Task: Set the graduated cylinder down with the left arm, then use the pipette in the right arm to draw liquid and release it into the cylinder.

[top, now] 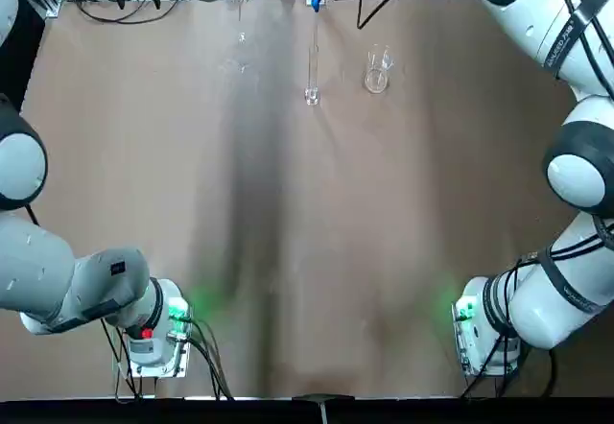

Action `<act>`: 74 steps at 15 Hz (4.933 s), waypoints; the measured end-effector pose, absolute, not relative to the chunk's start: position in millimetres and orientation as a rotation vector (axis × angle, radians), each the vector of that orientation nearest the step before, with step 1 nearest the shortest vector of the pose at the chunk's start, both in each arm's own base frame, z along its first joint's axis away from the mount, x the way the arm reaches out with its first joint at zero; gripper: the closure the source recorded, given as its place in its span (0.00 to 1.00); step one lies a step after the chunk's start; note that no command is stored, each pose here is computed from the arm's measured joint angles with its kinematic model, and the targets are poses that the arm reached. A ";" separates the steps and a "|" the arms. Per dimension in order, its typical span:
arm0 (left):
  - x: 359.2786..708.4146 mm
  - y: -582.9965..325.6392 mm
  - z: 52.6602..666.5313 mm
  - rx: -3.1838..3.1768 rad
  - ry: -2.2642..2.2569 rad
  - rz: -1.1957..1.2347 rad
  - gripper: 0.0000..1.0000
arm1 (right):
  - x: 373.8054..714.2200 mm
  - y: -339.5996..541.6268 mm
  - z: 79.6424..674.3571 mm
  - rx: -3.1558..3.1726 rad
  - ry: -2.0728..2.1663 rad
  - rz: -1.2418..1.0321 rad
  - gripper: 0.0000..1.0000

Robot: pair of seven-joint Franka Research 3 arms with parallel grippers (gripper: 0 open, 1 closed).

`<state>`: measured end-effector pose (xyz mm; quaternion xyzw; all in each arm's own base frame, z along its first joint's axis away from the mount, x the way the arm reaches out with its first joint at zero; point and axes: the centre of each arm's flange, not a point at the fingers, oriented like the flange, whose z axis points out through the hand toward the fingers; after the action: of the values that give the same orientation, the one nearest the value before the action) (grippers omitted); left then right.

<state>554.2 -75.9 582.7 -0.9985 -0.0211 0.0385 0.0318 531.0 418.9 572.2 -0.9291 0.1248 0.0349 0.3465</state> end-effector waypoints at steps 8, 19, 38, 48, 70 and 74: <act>554.2 -75.7 582.7 -3.075 -0.065 0.119 0.00 | 533.1 421.2 573.7 -2.393 0.340 0.058 0.93; 554.2 -75.6 582.8 -3.075 -0.066 0.119 0.00 | 534.3 421.7 585.7 -2.371 0.360 0.041 0.93; 553.9 -78.1 582.9 -3.075 -0.060 0.118 0.00 | 565.2 375.3 591.9 -2.369 0.457 0.039 0.93; 553.9 -78.5 583.0 -3.075 -0.059 0.118 0.00 | 602.1 295.3 581.6 -2.432 0.380 0.033 0.93; 553.3 -82.9 582.4 -3.075 -0.047 0.119 0.00 | 642.3 223.7 476.0 -2.522 0.255 0.145 0.93; 554.4 -82.6 579.9 -3.076 -0.047 0.126 0.00 | 645.3 224.5 451.5 -2.533 0.250 0.184 0.93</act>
<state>554.4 -82.6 579.9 -0.9985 -0.0153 0.0410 0.0315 645.3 224.5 451.5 -0.9497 0.0939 0.0689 0.2908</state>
